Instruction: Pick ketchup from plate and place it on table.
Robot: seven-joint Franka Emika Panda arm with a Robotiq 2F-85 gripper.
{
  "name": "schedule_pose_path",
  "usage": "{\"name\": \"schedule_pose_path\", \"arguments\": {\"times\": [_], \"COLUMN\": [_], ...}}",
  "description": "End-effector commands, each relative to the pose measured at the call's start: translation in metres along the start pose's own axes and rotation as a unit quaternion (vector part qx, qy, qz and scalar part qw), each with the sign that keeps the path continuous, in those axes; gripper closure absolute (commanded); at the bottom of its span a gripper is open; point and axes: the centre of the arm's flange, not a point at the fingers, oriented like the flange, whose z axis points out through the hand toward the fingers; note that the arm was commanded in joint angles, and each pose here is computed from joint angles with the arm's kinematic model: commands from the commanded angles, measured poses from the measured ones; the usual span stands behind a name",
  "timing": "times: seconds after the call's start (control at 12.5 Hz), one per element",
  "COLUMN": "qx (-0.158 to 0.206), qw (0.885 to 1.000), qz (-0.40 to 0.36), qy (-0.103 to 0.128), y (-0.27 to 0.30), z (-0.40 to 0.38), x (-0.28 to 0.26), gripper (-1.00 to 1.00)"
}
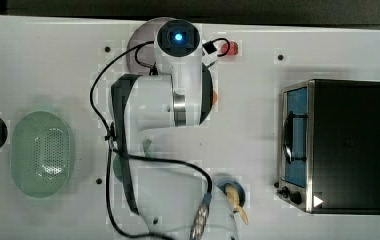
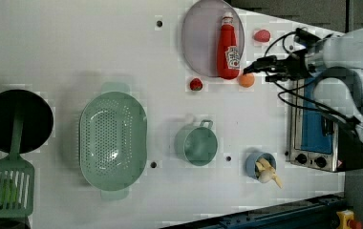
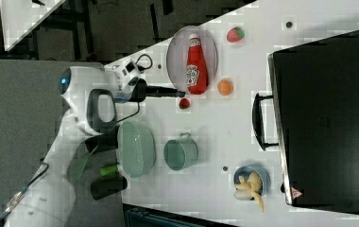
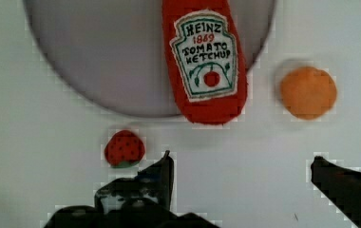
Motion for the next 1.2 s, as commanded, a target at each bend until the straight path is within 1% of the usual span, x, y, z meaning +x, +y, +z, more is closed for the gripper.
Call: {"name": "schedule_pose_path", "arguments": {"times": [0.08, 0.24, 0.32, 0.88, 1.2], "qx": [0.001, 0.002, 0.004, 0.016, 0.024], "qw": [0.998, 0.996, 0.995, 0.993, 0.991], "qz": [-0.049, -0.059, -0.067, -0.08, -0.08], "qy": [0.049, 0.072, 0.076, 0.088, 0.102], "y": [-0.001, -0.005, -0.007, -0.011, -0.013], "z": [0.007, 0.028, 0.039, 0.117, 0.138], "x": [0.02, 0.028, 0.03, 0.034, 0.035], "gripper": [-1.0, -1.0, -1.0, -1.0, -1.0]}}
